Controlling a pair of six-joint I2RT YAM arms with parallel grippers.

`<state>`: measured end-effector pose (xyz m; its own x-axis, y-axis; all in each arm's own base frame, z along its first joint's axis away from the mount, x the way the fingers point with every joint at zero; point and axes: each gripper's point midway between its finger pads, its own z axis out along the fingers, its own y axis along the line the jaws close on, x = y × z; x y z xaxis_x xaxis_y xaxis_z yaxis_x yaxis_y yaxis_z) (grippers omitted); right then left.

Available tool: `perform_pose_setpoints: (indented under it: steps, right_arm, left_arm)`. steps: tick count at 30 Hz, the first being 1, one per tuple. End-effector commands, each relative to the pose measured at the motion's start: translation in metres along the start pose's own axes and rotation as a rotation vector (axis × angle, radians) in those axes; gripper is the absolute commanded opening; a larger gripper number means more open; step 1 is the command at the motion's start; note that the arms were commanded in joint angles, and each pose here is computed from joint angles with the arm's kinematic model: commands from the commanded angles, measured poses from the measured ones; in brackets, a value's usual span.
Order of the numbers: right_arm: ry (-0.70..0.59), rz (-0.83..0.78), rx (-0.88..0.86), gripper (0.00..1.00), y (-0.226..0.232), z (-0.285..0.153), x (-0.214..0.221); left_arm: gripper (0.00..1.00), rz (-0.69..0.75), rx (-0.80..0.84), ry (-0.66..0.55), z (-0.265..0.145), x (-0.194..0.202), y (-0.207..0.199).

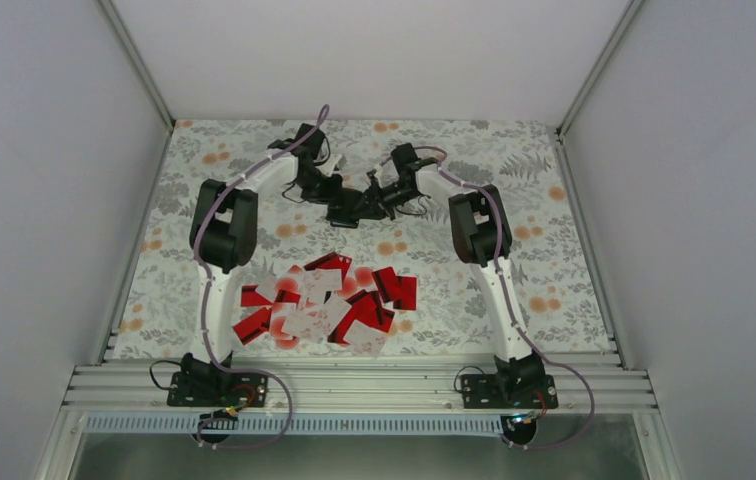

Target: Put the credit cards into the card holder

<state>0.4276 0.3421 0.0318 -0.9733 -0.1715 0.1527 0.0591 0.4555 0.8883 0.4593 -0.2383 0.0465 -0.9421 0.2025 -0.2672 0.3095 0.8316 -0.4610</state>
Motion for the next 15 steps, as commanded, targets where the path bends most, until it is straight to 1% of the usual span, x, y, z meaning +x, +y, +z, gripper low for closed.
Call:
perform_pose_setpoints:
  steps: [1,7,11,15]
  right_arm:
    - [-0.037,0.049,0.106,0.1,-0.046,0.011,-0.012]
    - [-0.036,0.054,0.11,0.1,-0.047,0.011,-0.011]
    - [-0.041,0.044,0.111,0.1,-0.044,0.009,-0.012]
    - [-0.059,0.01,0.12,0.13,-0.033,0.003,-0.014]
  left_arm:
    - [0.1,0.003,0.006,-0.026,0.007,-0.009,0.0]
    - [0.1,-0.007,-0.017,-0.041,0.015,-0.013,0.007]
    - [0.07,-0.018,-0.066,-0.019,0.025,-0.002,0.022]
    - [0.07,-0.027,-0.083,-0.01,0.032,0.012,0.03]
